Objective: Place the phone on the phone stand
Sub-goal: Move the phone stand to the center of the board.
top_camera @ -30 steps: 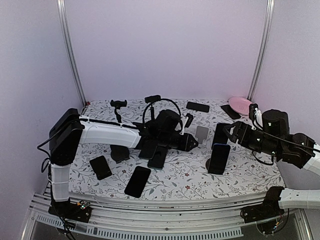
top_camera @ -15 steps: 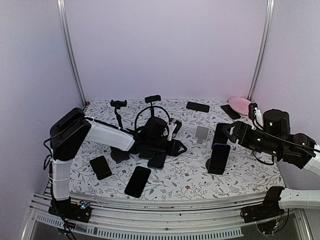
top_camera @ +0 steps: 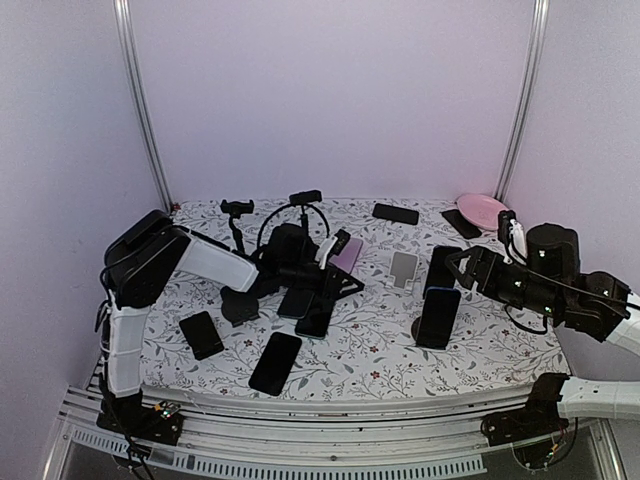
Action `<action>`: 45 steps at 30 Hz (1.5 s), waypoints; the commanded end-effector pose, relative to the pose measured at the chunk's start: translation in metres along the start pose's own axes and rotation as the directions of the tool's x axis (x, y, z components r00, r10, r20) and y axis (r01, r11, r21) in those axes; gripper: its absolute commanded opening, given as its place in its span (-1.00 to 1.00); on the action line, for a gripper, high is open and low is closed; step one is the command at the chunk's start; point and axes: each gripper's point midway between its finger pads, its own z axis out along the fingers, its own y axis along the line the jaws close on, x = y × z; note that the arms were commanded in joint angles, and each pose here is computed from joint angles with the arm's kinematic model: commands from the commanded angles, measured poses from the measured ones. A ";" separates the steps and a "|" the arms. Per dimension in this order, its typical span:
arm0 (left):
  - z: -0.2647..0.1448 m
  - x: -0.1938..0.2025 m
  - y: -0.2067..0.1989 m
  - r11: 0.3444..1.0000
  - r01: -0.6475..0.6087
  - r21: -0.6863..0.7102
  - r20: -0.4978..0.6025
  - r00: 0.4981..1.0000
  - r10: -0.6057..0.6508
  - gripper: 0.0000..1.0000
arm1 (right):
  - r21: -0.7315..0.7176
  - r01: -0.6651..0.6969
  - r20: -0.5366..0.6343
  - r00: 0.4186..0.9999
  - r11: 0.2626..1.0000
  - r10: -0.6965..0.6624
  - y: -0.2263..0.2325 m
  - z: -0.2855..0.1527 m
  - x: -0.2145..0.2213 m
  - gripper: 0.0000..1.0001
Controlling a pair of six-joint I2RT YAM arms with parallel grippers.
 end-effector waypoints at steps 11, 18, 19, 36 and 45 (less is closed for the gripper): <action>0.053 -0.004 0.007 0.975 -0.151 0.165 0.072 0.987 0.141 0.08 | -0.001 0.004 0.025 1.000 1.000 -0.004 0.001 0.006 -0.004 0.61; 0.075 -0.012 0.022 0.979 -0.142 0.145 0.094 0.987 0.129 0.10 | -0.001 0.015 0.027 1.000 1.000 -0.015 0.003 0.007 -0.005 0.61; 0.079 -0.011 0.024 0.979 -0.139 0.148 0.088 0.988 0.127 0.10 | -0.001 0.017 0.025 1.000 1.000 -0.017 0.003 0.007 -0.004 0.61; 0.122 -0.015 0.024 0.974 -0.152 0.165 0.104 0.985 0.137 0.07 | -0.013 0.034 0.011 0.999 0.999 -0.034 0.004 0.007 -0.002 0.61; 0.136 -0.013 0.021 0.971 -0.142 0.192 0.099 0.987 0.125 0.01 | -0.018 0.033 0.001 0.999 0.999 -0.033 0.005 0.009 0.001 0.61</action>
